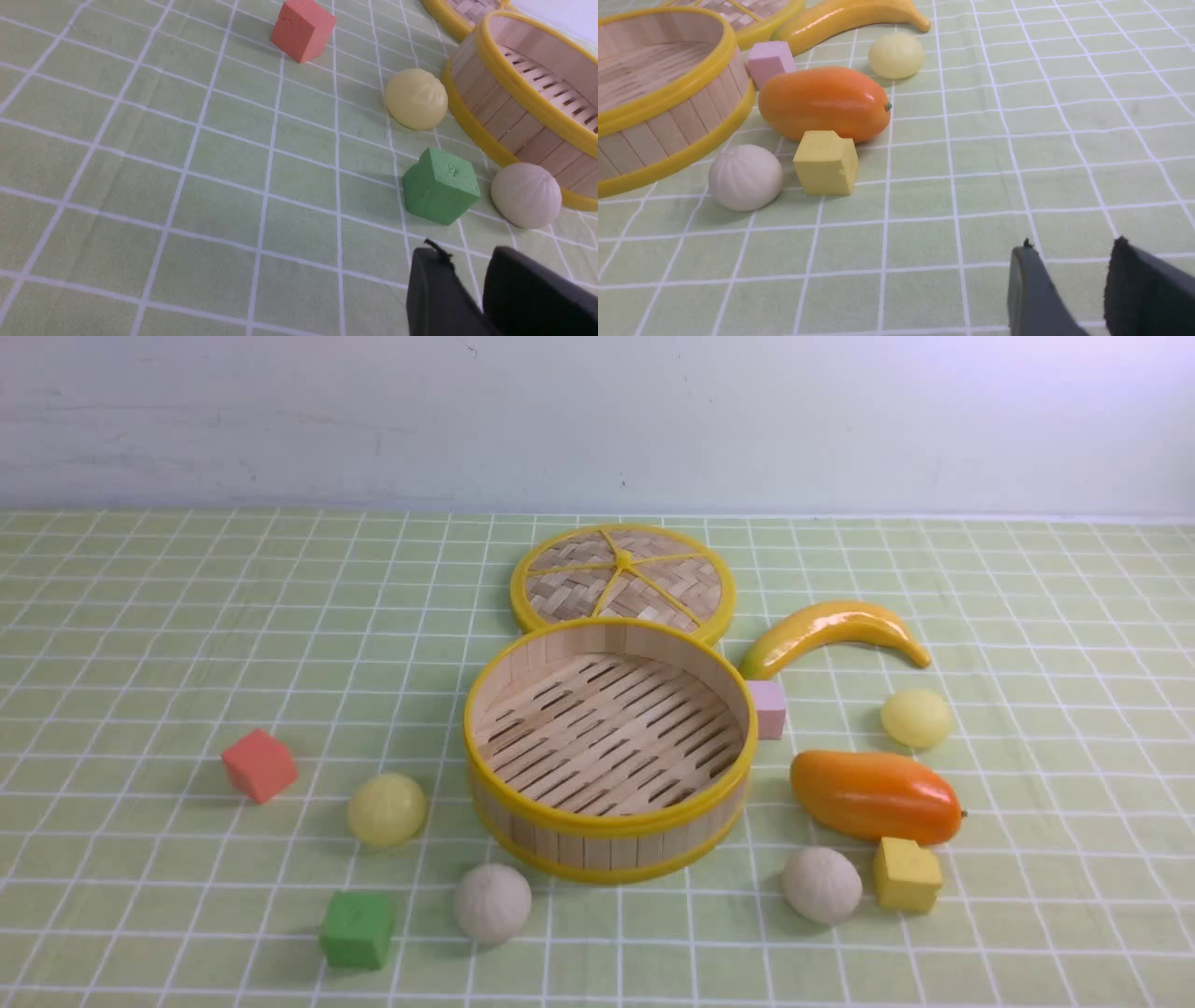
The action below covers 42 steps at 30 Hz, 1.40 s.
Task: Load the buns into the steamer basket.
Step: Use the left arm to grab a steamed stuffed bun
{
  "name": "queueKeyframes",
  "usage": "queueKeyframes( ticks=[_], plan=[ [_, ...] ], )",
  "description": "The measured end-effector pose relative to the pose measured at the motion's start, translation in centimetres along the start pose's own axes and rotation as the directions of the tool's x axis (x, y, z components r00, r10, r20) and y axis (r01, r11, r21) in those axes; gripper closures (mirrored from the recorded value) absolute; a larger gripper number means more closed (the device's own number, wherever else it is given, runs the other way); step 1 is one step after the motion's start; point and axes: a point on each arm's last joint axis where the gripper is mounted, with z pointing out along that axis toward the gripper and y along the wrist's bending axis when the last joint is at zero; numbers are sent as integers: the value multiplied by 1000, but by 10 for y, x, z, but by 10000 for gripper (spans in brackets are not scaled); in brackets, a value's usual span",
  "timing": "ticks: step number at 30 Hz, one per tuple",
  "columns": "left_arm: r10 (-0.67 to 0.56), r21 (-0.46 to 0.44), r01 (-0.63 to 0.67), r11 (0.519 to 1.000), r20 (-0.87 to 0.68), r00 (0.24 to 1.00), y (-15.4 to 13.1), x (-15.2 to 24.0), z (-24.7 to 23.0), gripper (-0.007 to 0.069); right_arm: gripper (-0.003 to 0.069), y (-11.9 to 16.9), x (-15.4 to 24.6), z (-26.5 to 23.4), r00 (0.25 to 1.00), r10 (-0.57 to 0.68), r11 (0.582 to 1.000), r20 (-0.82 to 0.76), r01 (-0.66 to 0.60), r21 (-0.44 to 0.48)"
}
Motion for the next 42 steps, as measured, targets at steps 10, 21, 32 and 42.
queueKeyframes(
  ticks=[10,21,32,42],
  plan=[
    [0,0,0,1000,0,1000,0,0,0,449,420,0,0,0,1000,0,1000,1,0,0],
    [-5,3,5,1000,4,1000,0,0,0,438,420,0,0,0,1000,0,1000,1,0,0],
    [-552,245,508,826,166,817,-11,-25,-4,428,420,0,0,0,1000,0,1000,1,0,0],
    [-319,299,264,917,151,936,-44,-71,-35,581,420,0,0,0,1000,0,1000,1,0,0]
  ],
)
